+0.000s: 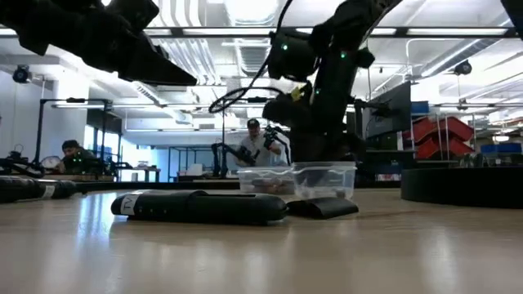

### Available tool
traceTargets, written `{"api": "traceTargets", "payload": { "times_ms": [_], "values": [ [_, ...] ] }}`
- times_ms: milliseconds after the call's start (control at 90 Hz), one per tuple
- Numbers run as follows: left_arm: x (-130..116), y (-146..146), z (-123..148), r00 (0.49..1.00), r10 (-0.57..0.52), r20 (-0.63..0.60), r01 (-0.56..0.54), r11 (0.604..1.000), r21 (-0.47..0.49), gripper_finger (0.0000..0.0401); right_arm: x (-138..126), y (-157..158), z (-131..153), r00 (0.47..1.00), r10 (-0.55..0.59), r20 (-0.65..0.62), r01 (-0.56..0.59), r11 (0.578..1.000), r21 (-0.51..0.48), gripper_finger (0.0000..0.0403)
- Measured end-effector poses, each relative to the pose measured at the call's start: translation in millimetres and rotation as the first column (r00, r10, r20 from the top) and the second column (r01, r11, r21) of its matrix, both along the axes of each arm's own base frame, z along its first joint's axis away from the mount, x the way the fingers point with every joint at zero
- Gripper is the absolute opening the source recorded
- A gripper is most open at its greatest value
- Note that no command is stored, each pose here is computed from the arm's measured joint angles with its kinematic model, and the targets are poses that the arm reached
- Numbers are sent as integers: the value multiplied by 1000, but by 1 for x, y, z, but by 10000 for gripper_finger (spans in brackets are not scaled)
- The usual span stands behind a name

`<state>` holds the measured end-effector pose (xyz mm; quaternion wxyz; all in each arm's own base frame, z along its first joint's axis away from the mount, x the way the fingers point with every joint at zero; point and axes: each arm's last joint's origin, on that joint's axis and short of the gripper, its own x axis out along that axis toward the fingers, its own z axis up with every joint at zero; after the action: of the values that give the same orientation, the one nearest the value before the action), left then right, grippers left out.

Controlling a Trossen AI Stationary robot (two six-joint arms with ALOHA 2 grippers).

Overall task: Insert battery
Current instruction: Insert the silver battery into the remote's battery compartment

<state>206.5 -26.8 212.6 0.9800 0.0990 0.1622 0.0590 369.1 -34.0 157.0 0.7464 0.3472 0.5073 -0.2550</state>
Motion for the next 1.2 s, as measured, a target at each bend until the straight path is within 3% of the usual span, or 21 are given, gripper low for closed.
{"api": "traceTargets", "payload": {
  "times_ms": [333,633,811,967,1200],
  "values": [
    [-1,0,1,1000,0,-1,0,1000,1,98,3,-2,-16,998,31,-49,-32,999,-13,157],
    [-1,0,1,1000,0,3,0,1000,0,98,1,-5,-18,996,49,-68,-51,998,-26,62],
    [-1,0,1,1000,0,3,0,1000,0,98,-1,-5,-18,983,161,-93,-166,985,-55,9],
    [-1,0,2,1000,1,4,-1,1000,0,98,-3,-5,-19,952,278,-128,-288,955,-75,15],
    [-1,0,2,1000,0,4,0,1000,0,98,-4,-5,-20,871,464,-161,-483,868,-114,18]
  ]
}}
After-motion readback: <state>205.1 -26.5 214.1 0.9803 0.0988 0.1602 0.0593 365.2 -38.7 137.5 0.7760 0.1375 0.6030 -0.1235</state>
